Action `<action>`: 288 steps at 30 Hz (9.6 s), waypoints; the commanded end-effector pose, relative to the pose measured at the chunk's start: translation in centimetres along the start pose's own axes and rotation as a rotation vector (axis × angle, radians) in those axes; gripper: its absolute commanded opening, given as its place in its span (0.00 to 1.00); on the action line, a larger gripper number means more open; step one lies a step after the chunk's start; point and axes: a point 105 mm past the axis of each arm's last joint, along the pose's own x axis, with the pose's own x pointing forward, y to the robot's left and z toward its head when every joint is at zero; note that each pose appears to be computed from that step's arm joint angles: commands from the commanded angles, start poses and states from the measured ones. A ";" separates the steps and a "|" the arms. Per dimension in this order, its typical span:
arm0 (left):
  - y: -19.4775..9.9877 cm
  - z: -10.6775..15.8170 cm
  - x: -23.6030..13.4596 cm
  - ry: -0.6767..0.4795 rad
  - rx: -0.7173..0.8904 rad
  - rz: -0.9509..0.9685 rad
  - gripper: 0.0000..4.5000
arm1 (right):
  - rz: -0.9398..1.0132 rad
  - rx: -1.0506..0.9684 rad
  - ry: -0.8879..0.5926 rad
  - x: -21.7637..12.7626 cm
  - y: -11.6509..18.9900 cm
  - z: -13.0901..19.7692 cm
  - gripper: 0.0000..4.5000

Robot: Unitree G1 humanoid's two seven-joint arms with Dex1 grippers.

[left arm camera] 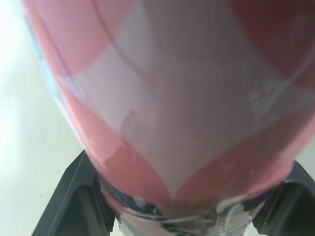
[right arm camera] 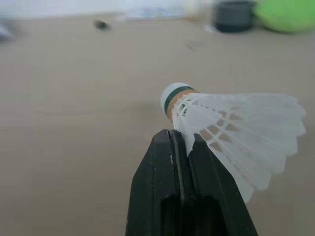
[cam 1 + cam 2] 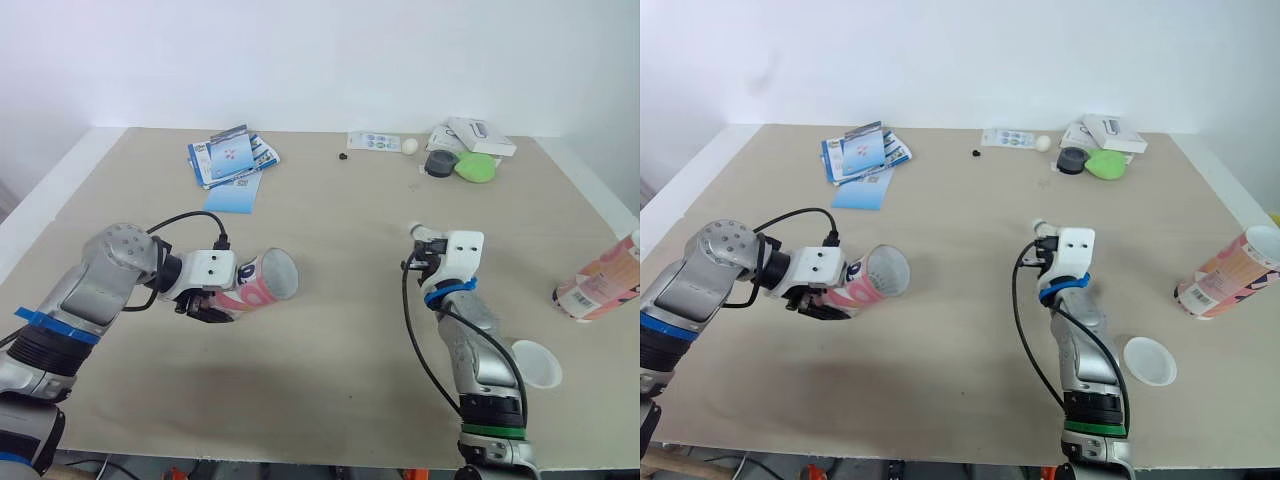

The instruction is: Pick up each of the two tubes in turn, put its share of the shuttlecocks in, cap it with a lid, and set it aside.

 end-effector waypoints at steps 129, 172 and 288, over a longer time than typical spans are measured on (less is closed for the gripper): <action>-1.2 10.8 15.2 -0.719 -0.440 0.380 0.62 | 0.526 -0.345 0.923 -16.4 -13.8 -0.8 0.02; 0.4 10.6 15.1 -0.701 -0.439 0.412 0.62 | 1.154 -1.122 0.274 -1.2 6.1 14.2 0.02; 0.1 11.3 15.7 -0.702 -0.427 0.374 0.62 | 1.093 -1.361 0.241 -1.2 6.2 17.5 0.02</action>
